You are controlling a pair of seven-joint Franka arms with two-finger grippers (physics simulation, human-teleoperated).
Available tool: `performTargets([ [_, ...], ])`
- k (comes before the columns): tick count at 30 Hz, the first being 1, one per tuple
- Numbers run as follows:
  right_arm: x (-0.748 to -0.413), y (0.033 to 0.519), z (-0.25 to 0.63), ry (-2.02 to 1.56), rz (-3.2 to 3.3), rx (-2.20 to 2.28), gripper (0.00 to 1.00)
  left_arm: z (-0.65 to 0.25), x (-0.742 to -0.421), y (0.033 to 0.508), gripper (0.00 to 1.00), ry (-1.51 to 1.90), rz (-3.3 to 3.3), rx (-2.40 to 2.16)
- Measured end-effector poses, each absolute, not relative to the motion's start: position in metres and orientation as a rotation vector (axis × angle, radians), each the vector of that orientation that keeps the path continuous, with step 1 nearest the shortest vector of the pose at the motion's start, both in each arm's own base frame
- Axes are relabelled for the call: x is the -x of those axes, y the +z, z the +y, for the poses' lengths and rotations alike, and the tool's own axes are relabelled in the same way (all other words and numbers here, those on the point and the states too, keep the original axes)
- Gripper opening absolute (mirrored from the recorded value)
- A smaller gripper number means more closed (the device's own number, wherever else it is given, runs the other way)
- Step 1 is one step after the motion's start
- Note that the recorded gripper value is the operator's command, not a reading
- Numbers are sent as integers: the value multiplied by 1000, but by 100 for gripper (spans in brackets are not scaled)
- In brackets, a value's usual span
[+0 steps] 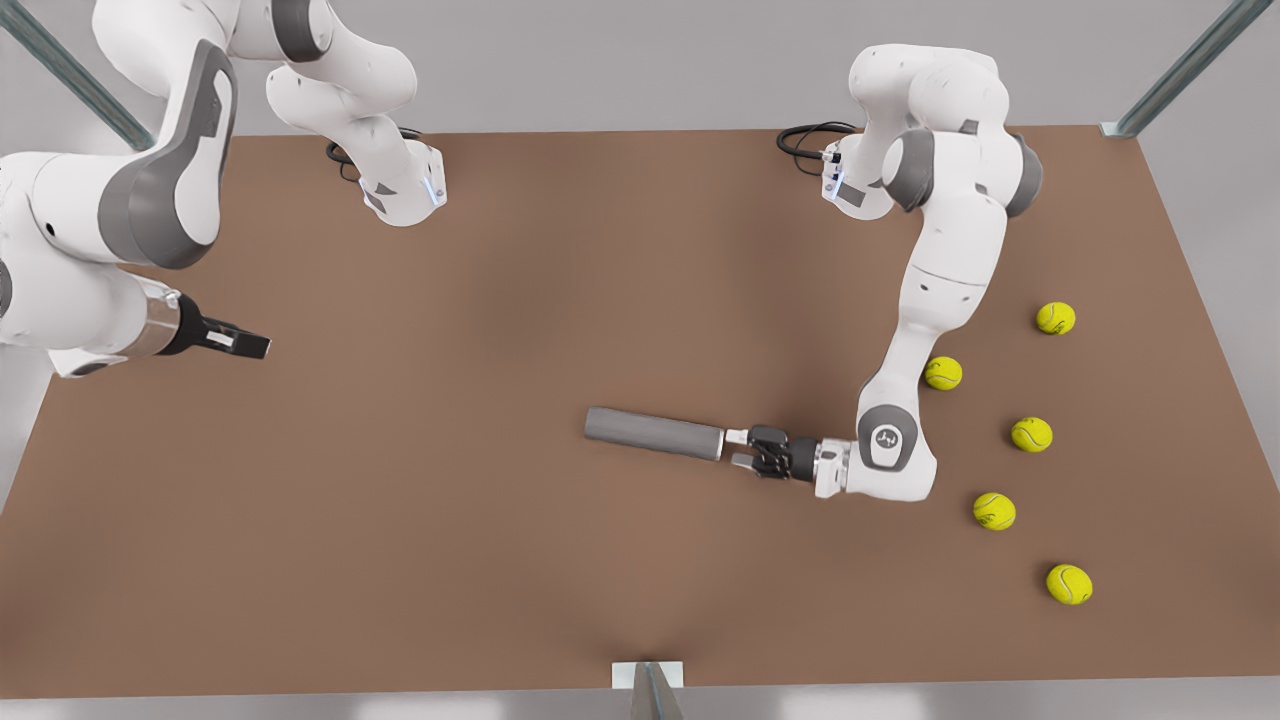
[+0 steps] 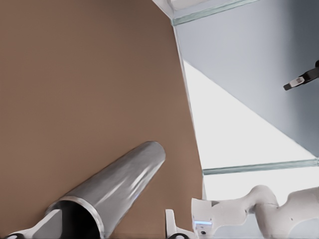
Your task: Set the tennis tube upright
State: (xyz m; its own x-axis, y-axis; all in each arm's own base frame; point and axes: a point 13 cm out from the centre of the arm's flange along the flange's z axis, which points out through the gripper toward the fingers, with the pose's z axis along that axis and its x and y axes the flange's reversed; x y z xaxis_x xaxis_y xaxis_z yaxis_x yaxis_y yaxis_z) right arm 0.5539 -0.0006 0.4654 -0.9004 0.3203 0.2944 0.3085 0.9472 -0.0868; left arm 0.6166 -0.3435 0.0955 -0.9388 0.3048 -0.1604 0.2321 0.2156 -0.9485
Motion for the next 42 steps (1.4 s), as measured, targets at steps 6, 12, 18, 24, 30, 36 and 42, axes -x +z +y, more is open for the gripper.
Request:
performTargets([
  [6,-555,464,8,55,-2793,452,100,-349,-607,98,100,1868,-2375,570],
  [12,-556,460,7,56,-2787,461,100,-358,-600,99,100,1875,-2354,605],
  [18,-557,459,9,52,-2786,463,100,-363,-596,101,100,1881,-2337,627],
  [24,-557,458,8,53,-2784,468,100,-372,-590,95,100,1880,-2325,629],
  [30,-558,454,10,55,-2779,468,100,-382,-586,89,100,1882,-2325,623],
  [36,-559,453,12,51,-2778,464,100,-383,-586,90,100,1885,-2324,622],
  [42,-559,452,12,51,-2776,465,100,-382,-583,84,100,1880,-2317,619],
])
